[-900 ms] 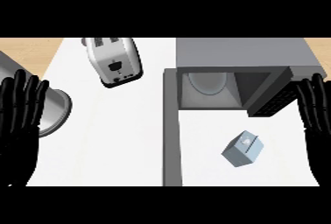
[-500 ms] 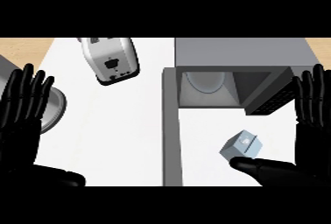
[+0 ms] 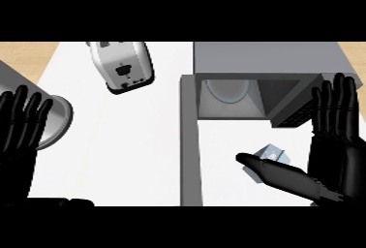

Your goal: Pick up the milk, place it into the microwave and close the microwave

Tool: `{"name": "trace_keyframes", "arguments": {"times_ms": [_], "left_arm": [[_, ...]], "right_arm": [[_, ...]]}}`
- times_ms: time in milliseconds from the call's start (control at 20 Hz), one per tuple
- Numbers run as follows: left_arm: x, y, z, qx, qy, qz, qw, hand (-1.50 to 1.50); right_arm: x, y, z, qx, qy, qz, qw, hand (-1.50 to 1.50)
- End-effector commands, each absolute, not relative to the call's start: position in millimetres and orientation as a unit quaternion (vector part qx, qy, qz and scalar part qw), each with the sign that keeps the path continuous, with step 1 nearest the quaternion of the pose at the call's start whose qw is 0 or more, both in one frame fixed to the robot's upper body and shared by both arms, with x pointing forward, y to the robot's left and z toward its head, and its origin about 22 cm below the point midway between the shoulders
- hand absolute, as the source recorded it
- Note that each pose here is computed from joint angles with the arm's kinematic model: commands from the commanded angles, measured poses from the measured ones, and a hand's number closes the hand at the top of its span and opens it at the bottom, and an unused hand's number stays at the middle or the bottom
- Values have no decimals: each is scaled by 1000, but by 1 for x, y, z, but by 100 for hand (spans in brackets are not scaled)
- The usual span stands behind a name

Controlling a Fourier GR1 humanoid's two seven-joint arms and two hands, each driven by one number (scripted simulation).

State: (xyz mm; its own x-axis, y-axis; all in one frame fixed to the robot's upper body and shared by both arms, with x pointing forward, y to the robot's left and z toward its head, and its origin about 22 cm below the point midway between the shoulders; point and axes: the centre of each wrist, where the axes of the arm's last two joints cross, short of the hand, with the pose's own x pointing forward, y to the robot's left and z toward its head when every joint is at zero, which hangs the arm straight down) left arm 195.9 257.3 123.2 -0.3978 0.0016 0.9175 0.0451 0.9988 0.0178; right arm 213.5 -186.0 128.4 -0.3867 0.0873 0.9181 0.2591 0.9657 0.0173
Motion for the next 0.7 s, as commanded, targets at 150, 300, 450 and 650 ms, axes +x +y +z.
{"name": "trace_keyframes", "arguments": {"times_ms": [150, 300, 450, 650], "left_arm": [[182, 254, 127, -13, -835, -14, 550, -150], [170, 267, 116, -16, -839, -23, 543, -150], [171, 254, 131, -14, -835, -10, 550, -150], [158, 252, 117, -15, -829, -19, 558, -150]], "right_arm": [[201, -197, 101, -125, -804, -86, 575, -150], [211, -189, 86, -140, -796, -93, 582, -150], [213, -197, 66, -134, -790, -92, 591, -150], [187, -190, 52, -156, -781, -85, 599, -150]]}}
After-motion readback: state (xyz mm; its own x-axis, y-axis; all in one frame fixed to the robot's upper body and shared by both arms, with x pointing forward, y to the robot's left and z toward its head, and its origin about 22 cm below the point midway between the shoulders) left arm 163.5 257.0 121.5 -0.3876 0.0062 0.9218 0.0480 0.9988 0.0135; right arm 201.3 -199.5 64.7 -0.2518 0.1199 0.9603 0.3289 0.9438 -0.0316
